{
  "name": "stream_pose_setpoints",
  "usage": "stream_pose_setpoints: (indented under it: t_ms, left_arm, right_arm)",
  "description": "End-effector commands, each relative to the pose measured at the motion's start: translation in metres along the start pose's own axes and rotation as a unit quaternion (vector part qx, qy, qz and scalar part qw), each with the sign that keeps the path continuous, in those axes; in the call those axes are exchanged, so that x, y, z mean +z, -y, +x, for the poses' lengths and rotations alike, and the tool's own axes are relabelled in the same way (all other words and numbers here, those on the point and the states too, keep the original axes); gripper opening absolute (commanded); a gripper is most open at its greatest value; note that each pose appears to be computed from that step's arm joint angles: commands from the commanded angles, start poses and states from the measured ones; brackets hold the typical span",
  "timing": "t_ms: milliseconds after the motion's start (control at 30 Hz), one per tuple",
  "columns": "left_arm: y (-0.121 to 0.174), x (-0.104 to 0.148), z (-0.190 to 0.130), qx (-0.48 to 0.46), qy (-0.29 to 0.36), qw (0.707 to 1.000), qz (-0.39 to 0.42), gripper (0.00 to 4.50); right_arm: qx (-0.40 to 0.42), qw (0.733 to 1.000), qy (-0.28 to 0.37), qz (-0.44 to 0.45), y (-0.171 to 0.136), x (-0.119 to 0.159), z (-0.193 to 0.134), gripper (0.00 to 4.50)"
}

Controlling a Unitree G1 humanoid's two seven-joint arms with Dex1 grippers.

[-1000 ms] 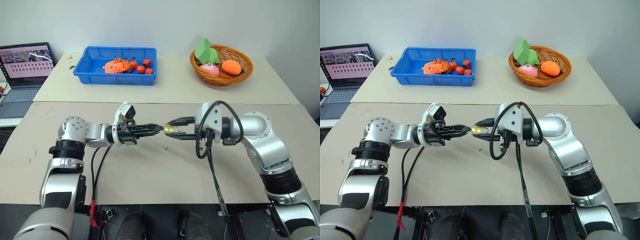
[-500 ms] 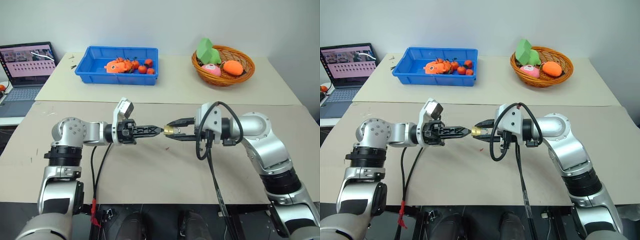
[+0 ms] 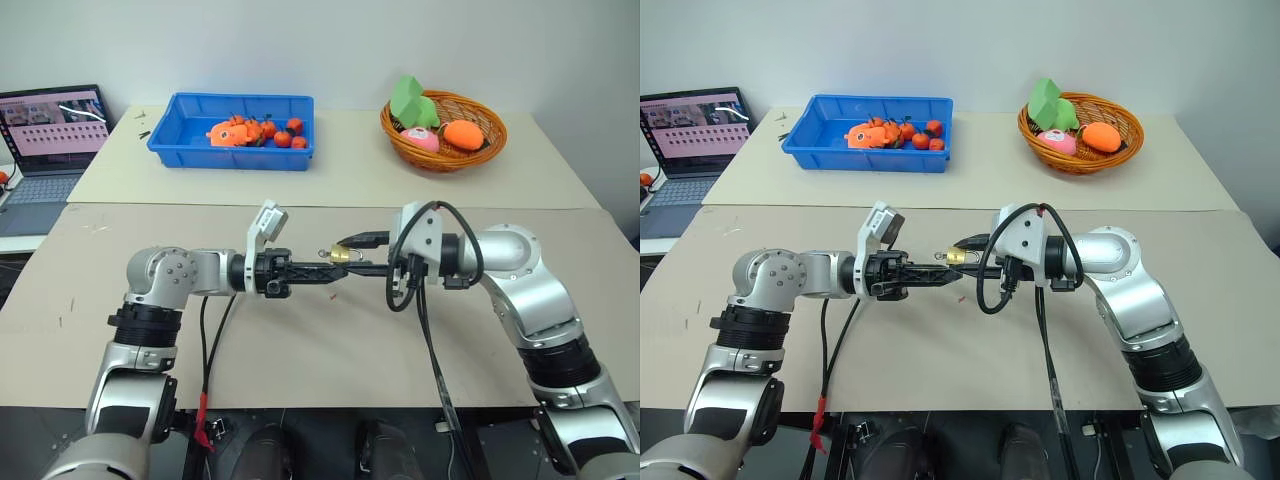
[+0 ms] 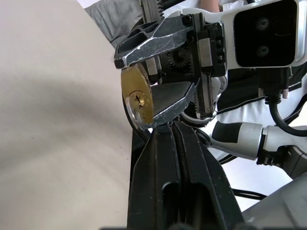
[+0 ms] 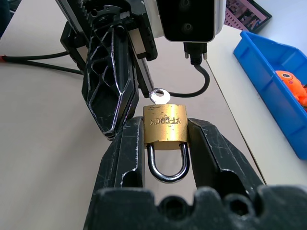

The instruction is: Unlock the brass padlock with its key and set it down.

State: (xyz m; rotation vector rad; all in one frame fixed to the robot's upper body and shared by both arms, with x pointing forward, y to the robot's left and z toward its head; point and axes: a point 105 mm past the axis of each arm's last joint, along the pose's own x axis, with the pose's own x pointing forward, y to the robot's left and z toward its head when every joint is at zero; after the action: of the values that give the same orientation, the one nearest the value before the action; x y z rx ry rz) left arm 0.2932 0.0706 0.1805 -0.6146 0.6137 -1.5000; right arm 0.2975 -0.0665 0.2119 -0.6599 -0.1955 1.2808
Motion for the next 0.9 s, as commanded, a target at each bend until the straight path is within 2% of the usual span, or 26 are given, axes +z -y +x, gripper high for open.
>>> stream_pose_setpoints:
  t_ms: [33, 200, 633, 667, 700, 900]
  left_arm:
    - [0.004, 0.008, -0.015, -0.016, 0.001, 0.999, -0.031, 0.06]
    - [0.001, 0.023, -0.034, -0.025, 0.022, 0.995, -0.097, 0.06]
    - [-0.002, 0.029, -0.025, -0.035, 0.004, 0.994, -0.101, 0.06]
    - [-0.001, 0.030, -0.025, -0.038, 0.003, 0.994, -0.100, 0.58]
    - [-0.001, 0.029, -0.024, -0.039, 0.002, 0.994, -0.100, 0.75]
    - [-0.002, 0.033, -0.023, -0.034, 0.004, 0.994, -0.105, 2.93]
  right_arm:
    - [-0.002, 1.000, 0.005, -0.018, 0.003, 0.007, -0.003, 0.91]
    - [-0.001, 1.000, 0.002, -0.019, 0.003, 0.006, -0.004, 0.91]
    - [-0.007, 1.000, 0.000, -0.016, 0.002, 0.004, -0.004, 0.91]
    - [-0.008, 1.000, -0.001, -0.016, 0.002, 0.003, -0.005, 0.91]
    - [-0.009, 1.000, -0.001, -0.016, 0.002, 0.003, -0.005, 0.91]
    - [-0.010, 1.000, -0.003, -0.016, 0.002, 0.003, -0.005, 0.91]
